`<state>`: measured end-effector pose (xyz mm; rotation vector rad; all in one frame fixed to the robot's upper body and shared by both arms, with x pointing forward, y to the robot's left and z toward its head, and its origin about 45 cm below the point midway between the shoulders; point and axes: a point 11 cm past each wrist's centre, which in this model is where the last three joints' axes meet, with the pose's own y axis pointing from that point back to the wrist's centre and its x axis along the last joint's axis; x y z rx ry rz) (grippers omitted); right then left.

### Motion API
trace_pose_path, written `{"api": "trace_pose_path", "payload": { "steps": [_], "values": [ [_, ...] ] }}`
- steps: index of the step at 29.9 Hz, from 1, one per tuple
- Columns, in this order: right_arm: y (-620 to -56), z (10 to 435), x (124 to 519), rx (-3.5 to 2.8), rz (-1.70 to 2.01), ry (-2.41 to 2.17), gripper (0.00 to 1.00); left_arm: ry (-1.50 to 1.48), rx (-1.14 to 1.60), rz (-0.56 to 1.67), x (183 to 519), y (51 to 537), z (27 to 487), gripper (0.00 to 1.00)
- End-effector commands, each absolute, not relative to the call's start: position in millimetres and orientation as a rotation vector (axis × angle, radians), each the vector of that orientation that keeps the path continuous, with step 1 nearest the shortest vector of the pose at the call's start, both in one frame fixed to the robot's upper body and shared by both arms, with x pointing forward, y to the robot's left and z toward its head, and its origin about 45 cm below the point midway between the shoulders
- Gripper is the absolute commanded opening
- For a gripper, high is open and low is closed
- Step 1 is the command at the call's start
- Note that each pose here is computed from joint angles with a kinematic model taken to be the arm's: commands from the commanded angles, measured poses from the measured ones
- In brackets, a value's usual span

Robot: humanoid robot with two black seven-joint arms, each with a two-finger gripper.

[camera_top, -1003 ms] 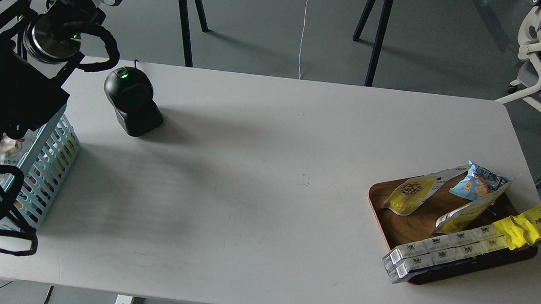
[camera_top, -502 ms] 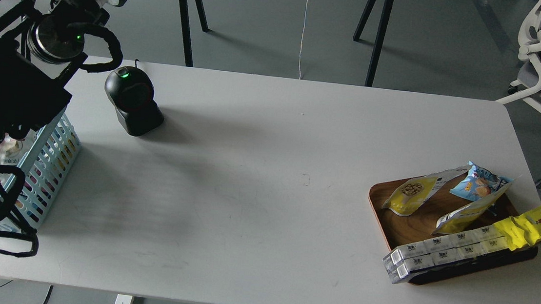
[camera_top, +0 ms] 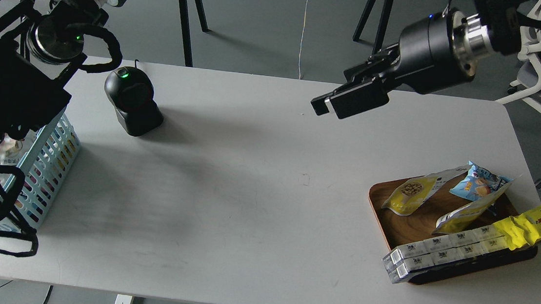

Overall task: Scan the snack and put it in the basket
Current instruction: 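Reach the right gripper down to the yellow snack packet on the tray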

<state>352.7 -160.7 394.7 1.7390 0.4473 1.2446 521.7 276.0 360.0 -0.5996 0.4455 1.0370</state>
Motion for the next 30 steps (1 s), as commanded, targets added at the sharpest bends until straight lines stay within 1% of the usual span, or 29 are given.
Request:
{"api": "trace_pose_path", "payload": {
  "steps": [1, 6, 10, 22, 24, 26, 28, 30],
  "values": [
    [-175, 371, 342, 1.551, 1.276, 0.621, 0.99, 0.443, -0.602, 1.051, 522, 281, 359, 1.00],
    [-223, 337, 341, 1.213, 1.306, 0.849, 0.98, 0.443, -0.605, 1.062, 522, 285, 356, 1.00],
    [-252, 322, 344, 1.092, 1.391, 0.946, 0.98, 0.456, -0.600, 1.066, 520, 285, 349, 1.00],
    [-292, 295, 362, 1.109, 1.292, 0.891, 0.97, 0.461, -0.600, 1.065, 520, 283, 347, 1.00],
    [-300, 291, 367, 1.105, 1.269, 0.876, 0.96, 0.459, -0.599, 1.066, 520, 284, 347, 1.00],
    [-305, 286, 371, 1.105, 1.257, 0.869, 0.88, 0.460, -0.599, 1.068, 520, 285, 347, 1.00],
    [-303, 283, 370, 1.113, 1.270, 0.874, 0.73, 0.459, -0.601, 1.068, 520, 285, 347, 1.00],
    [-302, 282, 370, 1.109, 1.274, 0.880, 0.65, 0.460, -0.599, 1.074, 520, 286, 346, 1.00]
  ]
}}
